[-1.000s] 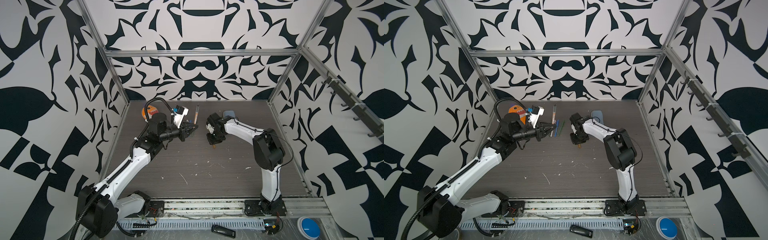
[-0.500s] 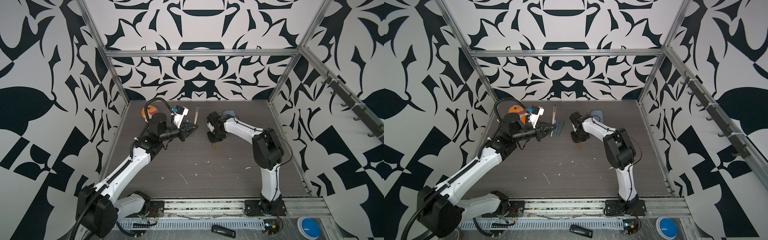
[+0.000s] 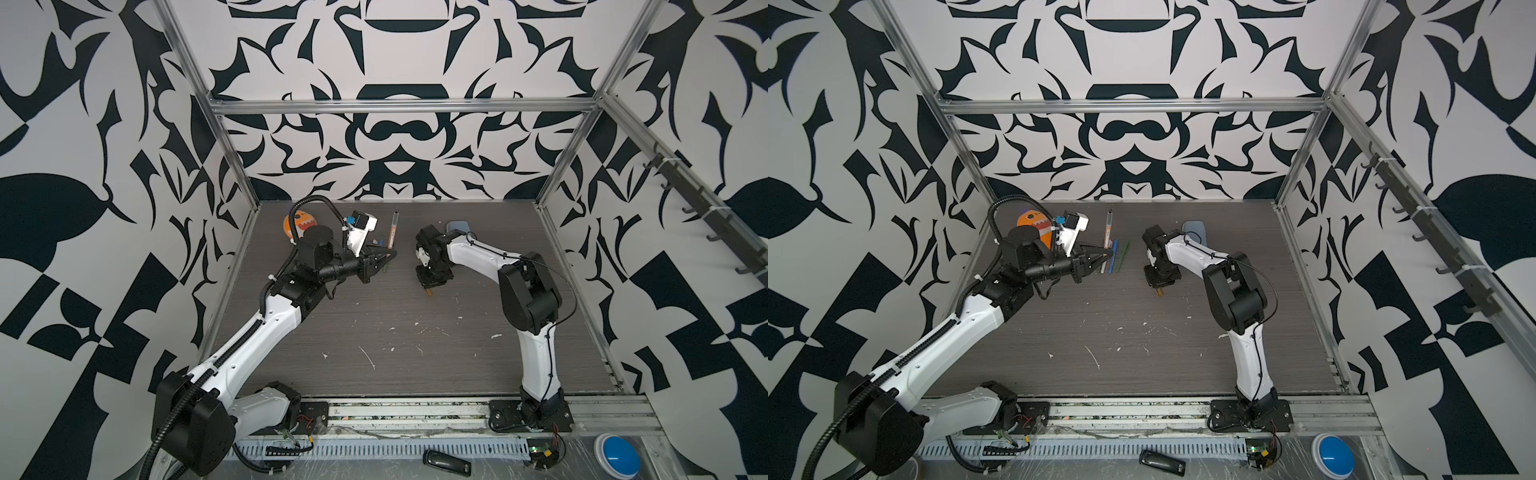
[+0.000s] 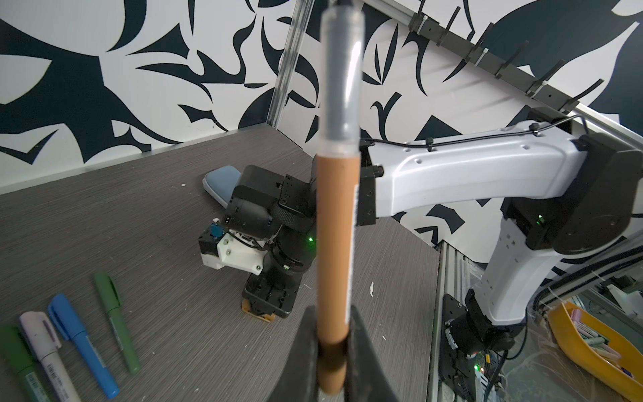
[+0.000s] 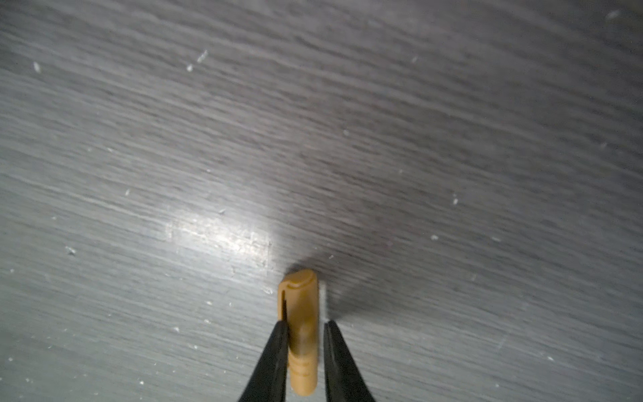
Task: Insert the pens into the pen caps
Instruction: 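Lift the tan cap with the right gripper and raise it upright, then bring the tan cap down onto the tip of the pen in the left gripper, then press the tan cap onto the pen, then open the right gripper, then draw the right gripper back while the left gripper lowers the capped tan pen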
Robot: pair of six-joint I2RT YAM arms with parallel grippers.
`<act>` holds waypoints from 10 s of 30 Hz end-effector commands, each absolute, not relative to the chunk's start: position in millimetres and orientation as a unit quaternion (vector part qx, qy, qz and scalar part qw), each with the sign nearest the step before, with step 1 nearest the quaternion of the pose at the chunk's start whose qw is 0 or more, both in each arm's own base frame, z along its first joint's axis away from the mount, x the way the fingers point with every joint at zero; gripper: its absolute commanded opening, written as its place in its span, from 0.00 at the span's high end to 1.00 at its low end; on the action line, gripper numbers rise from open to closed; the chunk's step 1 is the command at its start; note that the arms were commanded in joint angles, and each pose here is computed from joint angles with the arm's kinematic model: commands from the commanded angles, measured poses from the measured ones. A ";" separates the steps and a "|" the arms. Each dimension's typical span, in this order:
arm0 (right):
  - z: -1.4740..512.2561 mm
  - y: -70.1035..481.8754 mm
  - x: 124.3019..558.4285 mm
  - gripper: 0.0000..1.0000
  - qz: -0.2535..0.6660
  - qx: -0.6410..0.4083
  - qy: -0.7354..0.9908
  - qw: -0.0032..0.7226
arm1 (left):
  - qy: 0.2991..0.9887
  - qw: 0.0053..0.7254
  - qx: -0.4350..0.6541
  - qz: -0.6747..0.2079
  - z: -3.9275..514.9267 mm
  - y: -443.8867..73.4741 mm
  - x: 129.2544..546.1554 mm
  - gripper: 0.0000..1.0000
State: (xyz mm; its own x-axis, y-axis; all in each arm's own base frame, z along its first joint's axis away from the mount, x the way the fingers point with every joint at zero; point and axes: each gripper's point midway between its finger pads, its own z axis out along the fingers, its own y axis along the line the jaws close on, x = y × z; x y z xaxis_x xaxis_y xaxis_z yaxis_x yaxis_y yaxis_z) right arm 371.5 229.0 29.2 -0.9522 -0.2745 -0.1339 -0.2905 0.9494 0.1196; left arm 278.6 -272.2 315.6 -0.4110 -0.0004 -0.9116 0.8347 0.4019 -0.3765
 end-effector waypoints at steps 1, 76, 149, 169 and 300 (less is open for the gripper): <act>27.8 228.3 368.8 0.77 0.078 -0.142 0.985 0.052 | 0.691 0.461 0.308 -0.463 322.6 -274.1 275.9 0.98; 493.5 279.0 309.9 1.00 0.474 -0.107 0.630 0.606 | 0.658 0.439 0.362 -0.493 326.0 -294.7 244.5 0.99; 396.9 315.1 289.6 1.00 0.516 -0.144 0.694 0.481 | 0.656 0.466 0.325 -0.497 334.8 -289.2 248.4 1.00; 394.5 321.0 258.6 0.77 0.494 -0.180 0.707 0.474 | 0.640 0.503 0.326 -0.481 343.1 -279.6 248.5 1.00; 238.5 118.3 217.4 0.67 0.196 0.037 0.864 0.463 | 0.928 0.214 0.097 -0.290 112.1 -307.4 359.7 1.00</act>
